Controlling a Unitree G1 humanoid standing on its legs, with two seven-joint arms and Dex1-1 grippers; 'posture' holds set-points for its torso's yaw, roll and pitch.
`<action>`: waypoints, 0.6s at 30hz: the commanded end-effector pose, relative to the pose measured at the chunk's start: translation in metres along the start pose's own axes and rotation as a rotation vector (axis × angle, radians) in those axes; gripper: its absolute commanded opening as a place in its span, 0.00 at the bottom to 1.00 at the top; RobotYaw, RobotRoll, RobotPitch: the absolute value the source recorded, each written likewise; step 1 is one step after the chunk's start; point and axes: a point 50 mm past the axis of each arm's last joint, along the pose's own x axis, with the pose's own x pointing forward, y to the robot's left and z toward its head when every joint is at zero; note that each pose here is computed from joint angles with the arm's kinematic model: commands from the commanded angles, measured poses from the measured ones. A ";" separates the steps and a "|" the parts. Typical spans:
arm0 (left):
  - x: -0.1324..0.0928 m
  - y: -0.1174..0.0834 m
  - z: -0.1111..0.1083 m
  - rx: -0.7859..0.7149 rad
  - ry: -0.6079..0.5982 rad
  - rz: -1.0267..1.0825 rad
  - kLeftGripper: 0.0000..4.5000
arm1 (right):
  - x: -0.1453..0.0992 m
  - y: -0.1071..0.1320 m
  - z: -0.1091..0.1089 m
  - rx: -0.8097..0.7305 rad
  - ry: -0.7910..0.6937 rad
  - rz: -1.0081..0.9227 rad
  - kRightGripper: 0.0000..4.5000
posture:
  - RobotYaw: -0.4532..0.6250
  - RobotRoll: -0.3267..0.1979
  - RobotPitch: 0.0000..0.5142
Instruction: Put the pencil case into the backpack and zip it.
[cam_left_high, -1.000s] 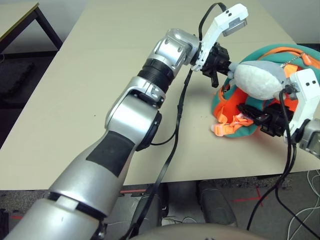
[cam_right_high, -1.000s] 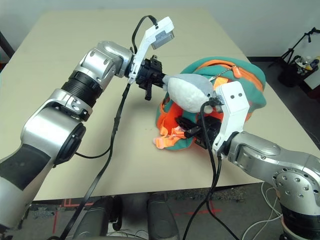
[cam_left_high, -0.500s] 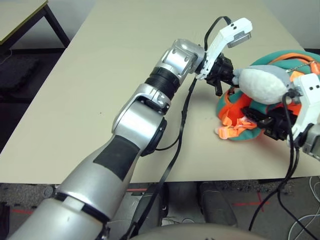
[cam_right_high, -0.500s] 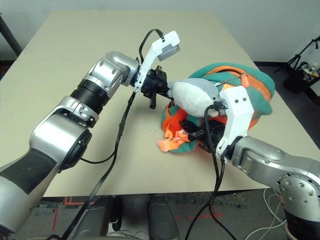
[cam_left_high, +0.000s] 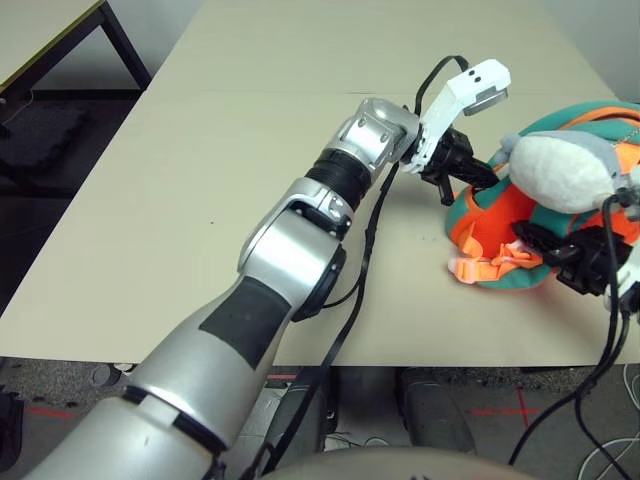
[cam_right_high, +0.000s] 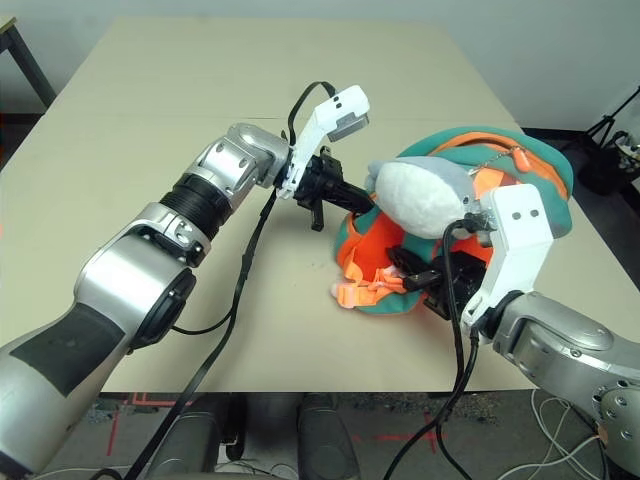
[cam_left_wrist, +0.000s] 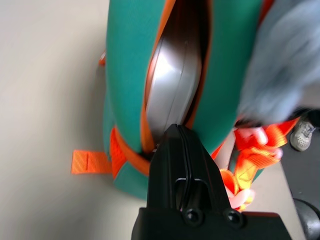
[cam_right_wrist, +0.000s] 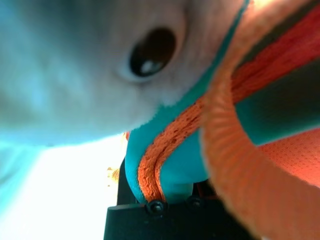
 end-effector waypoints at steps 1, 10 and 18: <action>0.025 -0.013 0.005 0.036 0.005 -0.051 0.00 | -0.001 0.006 -0.001 -0.010 0.000 0.028 0.04 | 0.15 0.62 0.29; -0.032 -0.001 0.058 0.143 -0.148 0.021 0.20 | 0.003 0.002 -0.002 -0.002 -0.008 0.022 0.04 | 0.18 0.62 0.31; -0.123 -0.033 0.074 0.091 -0.182 0.013 0.79 | 0.005 -0.008 -0.001 0.001 -0.008 0.012 0.04 | 0.24 0.62 0.34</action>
